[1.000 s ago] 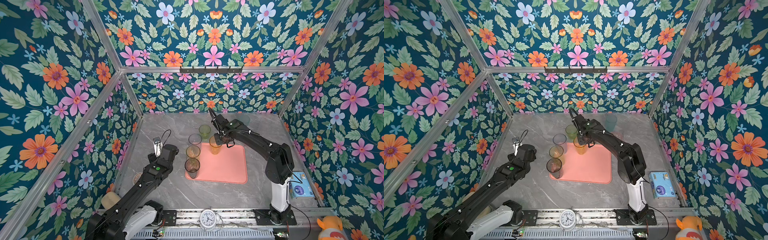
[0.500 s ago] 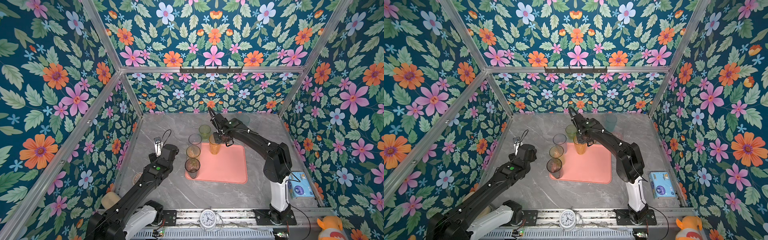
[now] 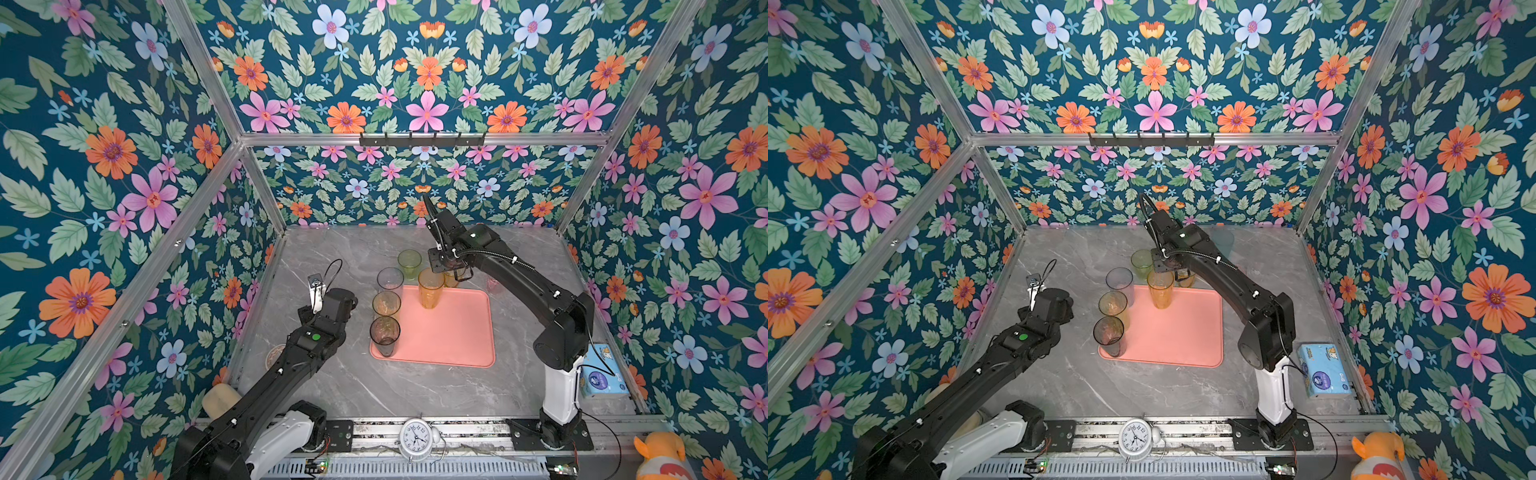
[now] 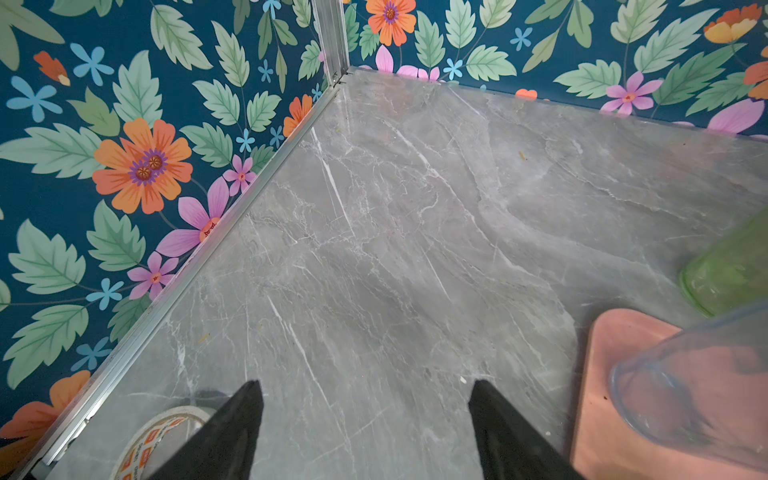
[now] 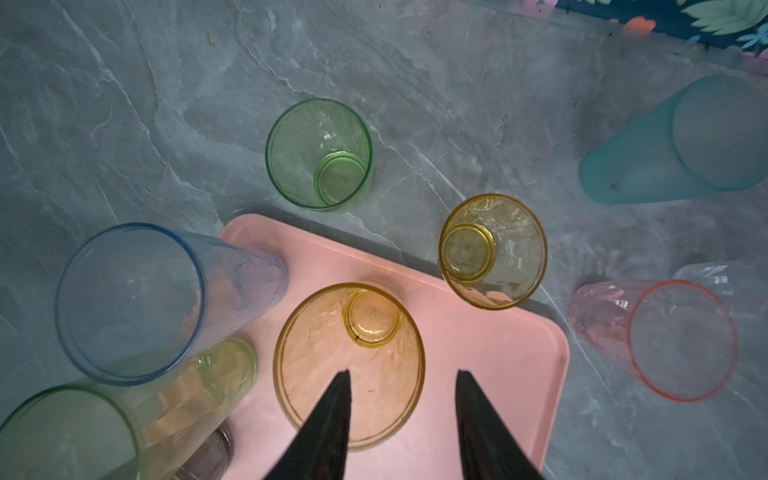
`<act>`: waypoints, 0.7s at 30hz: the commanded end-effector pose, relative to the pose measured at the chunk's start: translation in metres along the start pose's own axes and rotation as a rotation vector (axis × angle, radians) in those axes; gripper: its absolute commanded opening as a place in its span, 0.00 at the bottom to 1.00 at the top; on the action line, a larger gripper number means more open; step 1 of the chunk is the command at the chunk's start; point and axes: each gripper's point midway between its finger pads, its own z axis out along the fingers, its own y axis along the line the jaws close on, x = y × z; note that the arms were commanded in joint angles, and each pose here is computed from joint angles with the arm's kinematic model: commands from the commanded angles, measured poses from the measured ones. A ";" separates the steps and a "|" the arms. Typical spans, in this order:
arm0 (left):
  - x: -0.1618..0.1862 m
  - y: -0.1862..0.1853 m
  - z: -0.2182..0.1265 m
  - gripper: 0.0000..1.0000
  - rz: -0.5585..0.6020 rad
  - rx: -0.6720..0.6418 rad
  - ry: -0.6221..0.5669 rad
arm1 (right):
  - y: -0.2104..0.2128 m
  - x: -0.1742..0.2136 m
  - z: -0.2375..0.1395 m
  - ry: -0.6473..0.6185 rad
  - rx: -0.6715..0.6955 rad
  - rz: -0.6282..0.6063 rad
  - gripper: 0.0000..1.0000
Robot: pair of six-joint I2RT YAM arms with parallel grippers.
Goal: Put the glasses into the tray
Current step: 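Open the right gripper and raise it off the yellow glass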
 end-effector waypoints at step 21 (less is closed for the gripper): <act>-0.008 0.002 -0.003 0.81 -0.017 -0.004 -0.022 | -0.099 -0.069 -0.038 -0.166 0.178 0.073 0.51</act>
